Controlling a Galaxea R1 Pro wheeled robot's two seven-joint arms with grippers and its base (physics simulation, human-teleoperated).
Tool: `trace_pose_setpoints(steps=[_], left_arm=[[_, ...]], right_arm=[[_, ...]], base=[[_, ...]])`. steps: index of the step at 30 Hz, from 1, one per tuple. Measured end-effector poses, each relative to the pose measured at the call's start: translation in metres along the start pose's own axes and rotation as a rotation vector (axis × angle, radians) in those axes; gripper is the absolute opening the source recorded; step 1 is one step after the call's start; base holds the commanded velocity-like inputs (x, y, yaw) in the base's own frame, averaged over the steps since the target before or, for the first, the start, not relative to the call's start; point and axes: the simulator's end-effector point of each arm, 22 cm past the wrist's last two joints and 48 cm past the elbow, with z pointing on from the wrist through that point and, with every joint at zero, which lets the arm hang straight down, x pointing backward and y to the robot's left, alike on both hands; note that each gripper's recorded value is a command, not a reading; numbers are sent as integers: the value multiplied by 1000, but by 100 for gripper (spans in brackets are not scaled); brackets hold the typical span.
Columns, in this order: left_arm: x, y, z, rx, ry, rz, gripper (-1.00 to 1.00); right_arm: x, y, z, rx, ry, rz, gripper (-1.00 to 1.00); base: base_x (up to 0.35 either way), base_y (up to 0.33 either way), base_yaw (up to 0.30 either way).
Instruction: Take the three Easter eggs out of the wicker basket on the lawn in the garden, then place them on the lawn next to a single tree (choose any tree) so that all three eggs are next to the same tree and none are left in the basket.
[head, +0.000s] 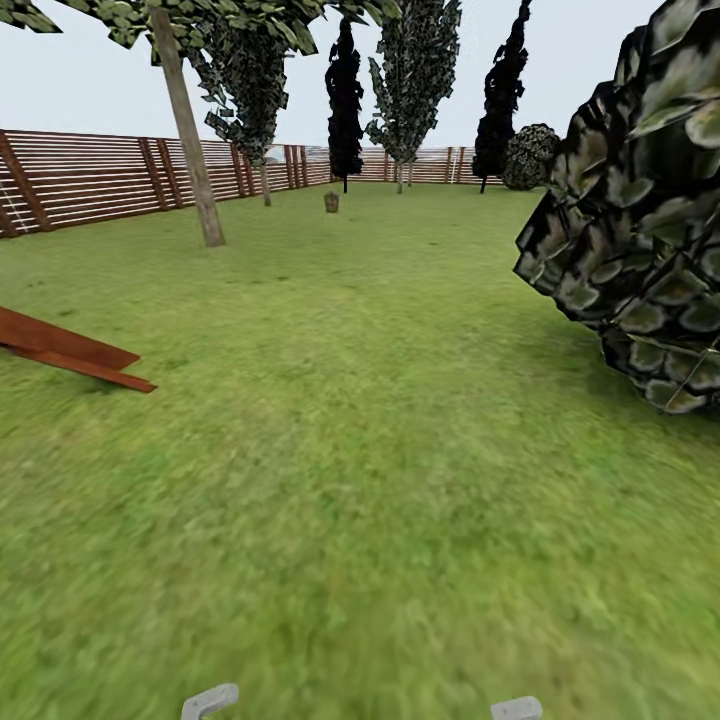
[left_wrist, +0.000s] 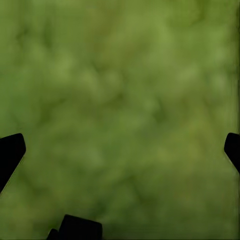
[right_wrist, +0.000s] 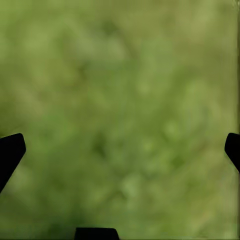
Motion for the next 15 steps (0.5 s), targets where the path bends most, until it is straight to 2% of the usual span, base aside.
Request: trace_pose_setpoints(steps=[8,15], left_arm=[[0,0,0,0,0,-1,100],[0,0,0,0,0,-1,100]], right_arm=[[0,0,0,0,0,0,100],[0,0,0,0,0,0,100]], base=[[327,0,5],[328,0,229]])
